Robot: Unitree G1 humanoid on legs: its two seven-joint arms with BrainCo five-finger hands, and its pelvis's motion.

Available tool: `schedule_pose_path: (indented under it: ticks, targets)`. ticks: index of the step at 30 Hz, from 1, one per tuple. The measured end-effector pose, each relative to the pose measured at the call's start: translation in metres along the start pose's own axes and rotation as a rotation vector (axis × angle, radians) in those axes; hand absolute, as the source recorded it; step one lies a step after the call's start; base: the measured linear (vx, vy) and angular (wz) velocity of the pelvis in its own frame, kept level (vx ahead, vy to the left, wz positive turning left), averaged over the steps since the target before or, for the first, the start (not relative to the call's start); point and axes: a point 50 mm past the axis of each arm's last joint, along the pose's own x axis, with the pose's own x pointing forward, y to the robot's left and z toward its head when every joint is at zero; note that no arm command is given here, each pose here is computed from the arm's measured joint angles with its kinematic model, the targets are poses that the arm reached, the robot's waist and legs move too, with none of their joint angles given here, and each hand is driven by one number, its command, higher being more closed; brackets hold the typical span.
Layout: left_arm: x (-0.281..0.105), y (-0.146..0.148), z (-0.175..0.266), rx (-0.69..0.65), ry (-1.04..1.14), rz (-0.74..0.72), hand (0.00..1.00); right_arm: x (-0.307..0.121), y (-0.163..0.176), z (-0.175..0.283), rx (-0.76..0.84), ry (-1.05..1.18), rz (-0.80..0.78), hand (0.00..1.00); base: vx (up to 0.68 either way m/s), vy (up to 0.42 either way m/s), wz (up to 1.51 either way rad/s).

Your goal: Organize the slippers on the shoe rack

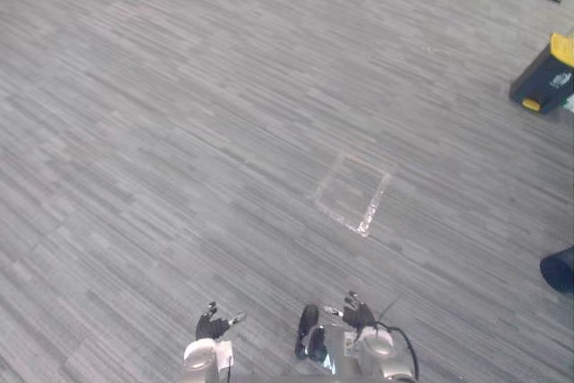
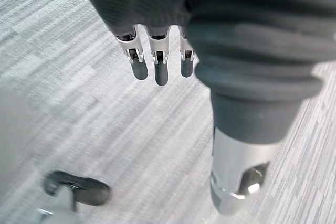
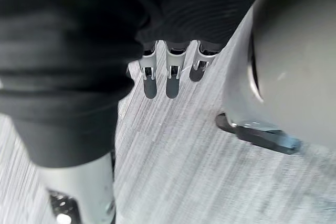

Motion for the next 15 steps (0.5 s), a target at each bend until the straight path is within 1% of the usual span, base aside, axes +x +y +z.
schedule_pose_path:
  ticks: [4,6,10,11,15]
  targets:
    - [-0.001,0.010,0.009,0.012,-0.058,0.018,0.00,-0.001,0.005,-0.004,0.001,0.015,0.009,0.00,0.56,0.098,-0.79]
    - [-0.002,0.007,0.013,-0.001,-0.080,0.012,0.00,0.000,0.004,-0.004,0.002,0.018,0.003,0.00,0.51,0.235,-0.69]
    - [-0.003,-0.001,0.012,-0.029,-0.079,-0.002,0.00,0.001,0.001,-0.004,0.009,0.029,-0.015,0.00,0.57,0.373,-0.55]
    - [-0.001,0.002,0.014,-0.015,-0.080,0.002,0.00,0.002,0.002,-0.005,-0.018,0.044,-0.002,0.00,0.56,0.363,-0.34]
    - [-0.001,0.004,0.013,-0.012,-0.071,0.009,0.00,0.002,0.001,-0.002,-0.012,0.026,-0.008,0.00,0.48,0.328,-0.55]
